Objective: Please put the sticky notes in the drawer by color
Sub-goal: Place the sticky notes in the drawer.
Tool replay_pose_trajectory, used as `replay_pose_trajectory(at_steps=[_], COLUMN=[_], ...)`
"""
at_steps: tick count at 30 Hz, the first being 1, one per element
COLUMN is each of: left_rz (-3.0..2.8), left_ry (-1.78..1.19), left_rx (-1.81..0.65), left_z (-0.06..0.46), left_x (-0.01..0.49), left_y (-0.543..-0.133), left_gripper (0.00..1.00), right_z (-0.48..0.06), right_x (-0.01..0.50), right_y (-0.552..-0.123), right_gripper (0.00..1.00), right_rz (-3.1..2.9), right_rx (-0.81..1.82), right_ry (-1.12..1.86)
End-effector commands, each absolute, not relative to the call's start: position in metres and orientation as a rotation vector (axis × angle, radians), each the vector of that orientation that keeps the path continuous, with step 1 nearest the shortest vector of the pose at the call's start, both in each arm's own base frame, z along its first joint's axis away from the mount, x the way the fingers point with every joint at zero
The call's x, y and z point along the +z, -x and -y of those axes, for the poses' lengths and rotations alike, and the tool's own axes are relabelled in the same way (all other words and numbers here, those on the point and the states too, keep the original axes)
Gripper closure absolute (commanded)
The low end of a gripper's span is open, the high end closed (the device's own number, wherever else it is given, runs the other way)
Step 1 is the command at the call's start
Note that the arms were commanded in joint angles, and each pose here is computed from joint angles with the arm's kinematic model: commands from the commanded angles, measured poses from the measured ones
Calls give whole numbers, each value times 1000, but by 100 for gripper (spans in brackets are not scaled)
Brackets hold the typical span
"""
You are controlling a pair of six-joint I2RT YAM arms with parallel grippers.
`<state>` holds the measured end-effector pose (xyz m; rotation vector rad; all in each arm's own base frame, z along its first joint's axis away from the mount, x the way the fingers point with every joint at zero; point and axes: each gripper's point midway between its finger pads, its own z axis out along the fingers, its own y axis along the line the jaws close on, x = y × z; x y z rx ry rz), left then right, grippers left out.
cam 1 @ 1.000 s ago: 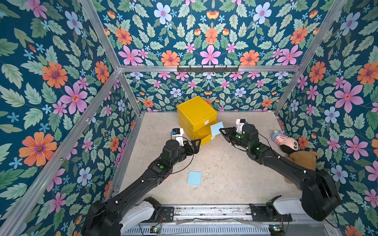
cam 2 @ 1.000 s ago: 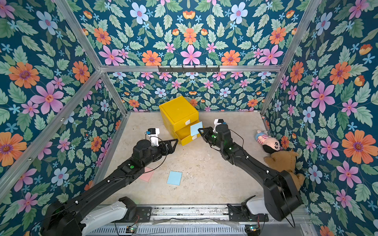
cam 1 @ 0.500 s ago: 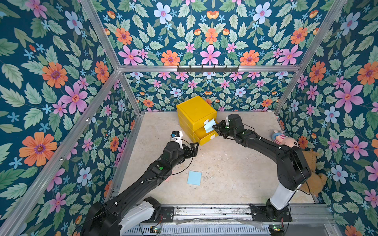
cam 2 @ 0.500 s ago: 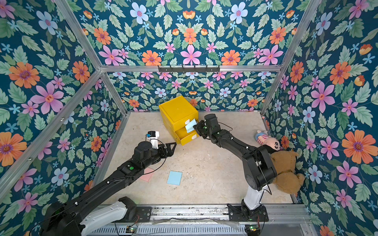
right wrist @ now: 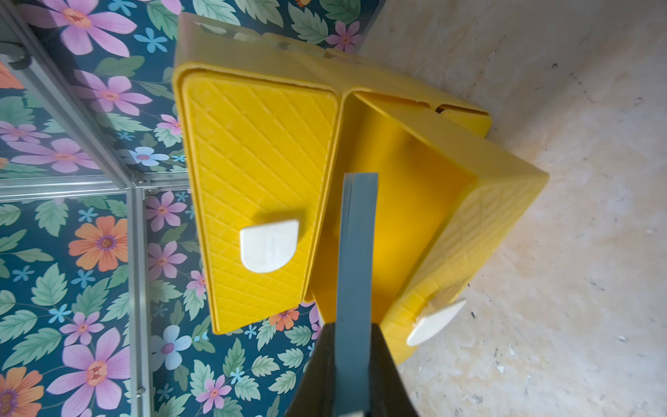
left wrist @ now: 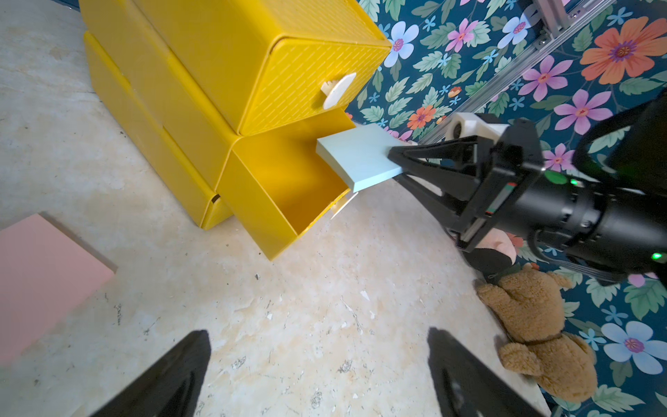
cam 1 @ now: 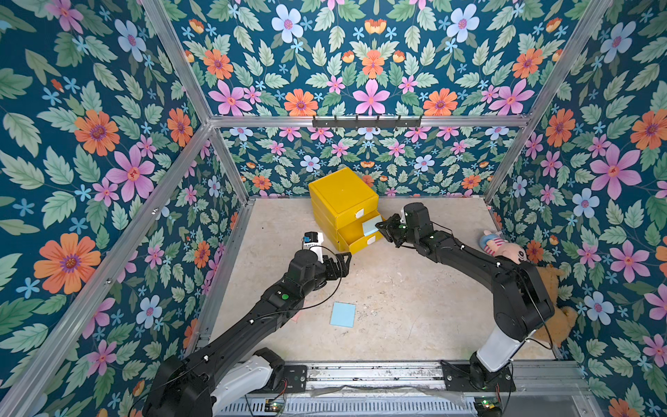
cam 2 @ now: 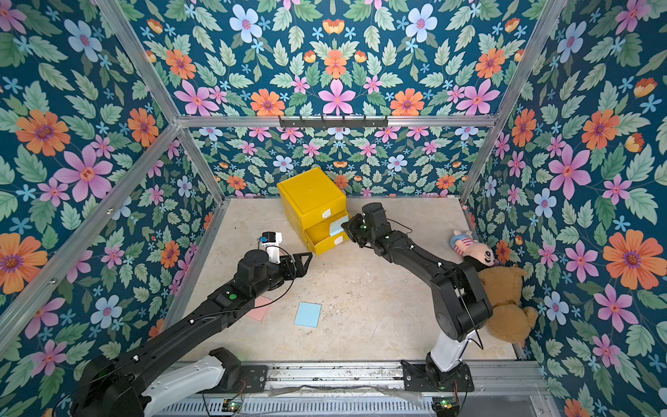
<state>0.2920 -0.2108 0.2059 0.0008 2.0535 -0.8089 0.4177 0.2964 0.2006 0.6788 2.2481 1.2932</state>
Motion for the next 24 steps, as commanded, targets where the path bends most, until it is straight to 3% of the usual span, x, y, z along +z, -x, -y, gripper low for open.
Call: replay_pose_trajectory(at_steps=[1,18,20,24], left_rz=[-2019,-2022,-2022,-2017], left_ry=[-22,-27,-28,-32], left_rx=[-829,-796,-799,-809], left_z=[215,210,211,212], left_x=[216,216,216,219], left_y=[-294,-293,-293,-293], left_gripper=[0,0,0,1], right_z=[-293,-330,-330,-316], right_x=[212,201,199,205], right_y=[-417,-459,-461,-460], right_gripper=[100,96,87,53], right_rz=[-2209,-2270,-2274,-2241], right_rx=[1309,1358,1341,1259], right_ry=[-688,-637,-635,-653])
